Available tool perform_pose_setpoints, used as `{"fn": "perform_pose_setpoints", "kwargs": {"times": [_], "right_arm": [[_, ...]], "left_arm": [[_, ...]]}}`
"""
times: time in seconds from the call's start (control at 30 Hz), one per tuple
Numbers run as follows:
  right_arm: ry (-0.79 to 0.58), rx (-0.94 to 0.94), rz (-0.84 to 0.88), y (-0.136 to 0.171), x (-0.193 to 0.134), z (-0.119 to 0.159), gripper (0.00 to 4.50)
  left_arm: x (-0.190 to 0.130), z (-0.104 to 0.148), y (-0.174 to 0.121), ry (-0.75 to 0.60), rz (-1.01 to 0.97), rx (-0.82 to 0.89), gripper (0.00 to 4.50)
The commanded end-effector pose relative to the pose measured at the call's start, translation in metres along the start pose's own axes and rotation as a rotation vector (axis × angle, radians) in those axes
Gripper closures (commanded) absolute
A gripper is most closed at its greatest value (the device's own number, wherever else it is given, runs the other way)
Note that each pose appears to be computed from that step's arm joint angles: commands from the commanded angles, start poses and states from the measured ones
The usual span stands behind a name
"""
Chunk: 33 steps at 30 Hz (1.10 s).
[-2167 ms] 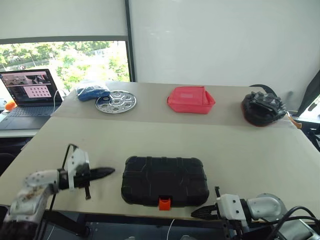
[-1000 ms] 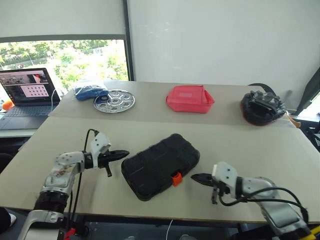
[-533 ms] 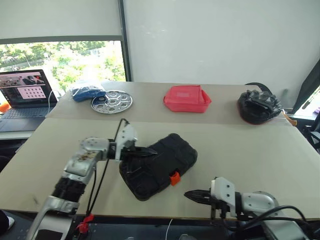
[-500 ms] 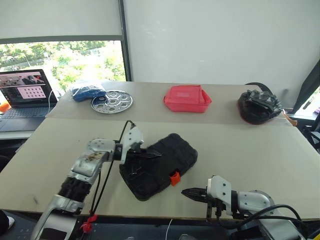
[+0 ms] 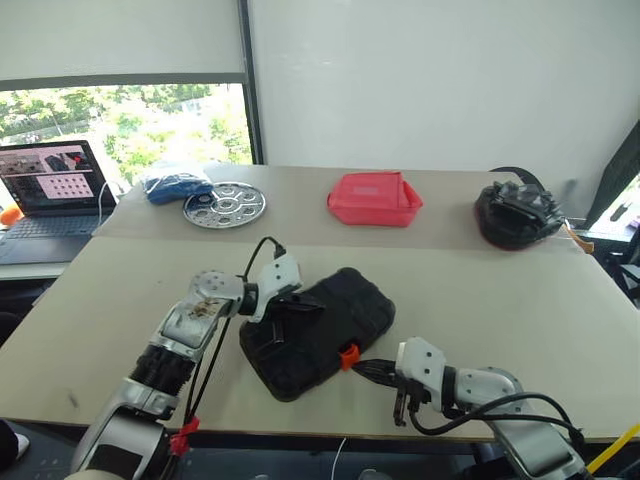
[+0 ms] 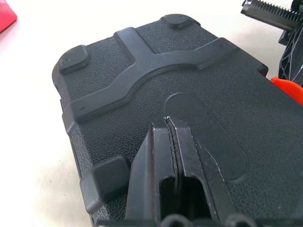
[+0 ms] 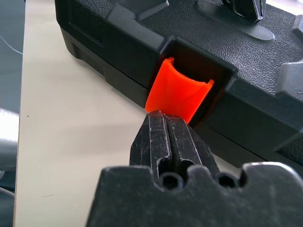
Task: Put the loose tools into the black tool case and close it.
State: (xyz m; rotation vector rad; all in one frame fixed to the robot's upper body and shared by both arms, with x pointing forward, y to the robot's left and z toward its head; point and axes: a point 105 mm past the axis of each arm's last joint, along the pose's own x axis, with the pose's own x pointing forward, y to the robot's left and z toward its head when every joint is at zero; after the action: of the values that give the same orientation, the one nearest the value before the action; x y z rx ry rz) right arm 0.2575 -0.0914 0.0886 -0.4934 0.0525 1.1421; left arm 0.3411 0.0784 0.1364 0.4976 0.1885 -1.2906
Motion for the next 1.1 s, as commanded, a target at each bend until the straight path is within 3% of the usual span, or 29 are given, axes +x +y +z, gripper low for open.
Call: {"fn": "perform_pose_setpoints", "kwargs": {"times": [0.03, 0.37, 0.77, 0.9, 1.0, 1.1], "right_arm": [[-0.030, -0.040, -0.017, -0.007, 0.006, 0.009, 4.50], [-0.073, -0.058, -0.040, -0.015, 0.017, 0.017, 4.50], [-0.059, -0.030, -0.046, -0.023, 0.018, 0.024, 4.50], [-0.036, -0.011, -0.035, -0.022, 0.002, 0.017, 4.50], [-0.093, 0.030, -0.039, -0.023, -0.024, 0.021, 4.50], [-0.121, 0.030, -0.027, -0.021, -0.052, 0.023, 3.77]], "left_arm": [[0.007, -0.028, -0.013, 0.108, -0.041, -0.078, 4.46], [0.001, -0.057, -0.019, 0.221, -0.024, -0.200, 4.46], [0.003, -0.066, -0.021, 0.213, -0.008, -0.212, 4.46], [-0.005, -0.045, -0.016, 0.057, -0.002, -0.168, 4.46], [-0.030, -0.022, -0.002, -0.131, 0.066, -0.148, 4.46], [-0.063, -0.015, 0.001, -0.222, 0.107, -0.110, 4.50]]}}
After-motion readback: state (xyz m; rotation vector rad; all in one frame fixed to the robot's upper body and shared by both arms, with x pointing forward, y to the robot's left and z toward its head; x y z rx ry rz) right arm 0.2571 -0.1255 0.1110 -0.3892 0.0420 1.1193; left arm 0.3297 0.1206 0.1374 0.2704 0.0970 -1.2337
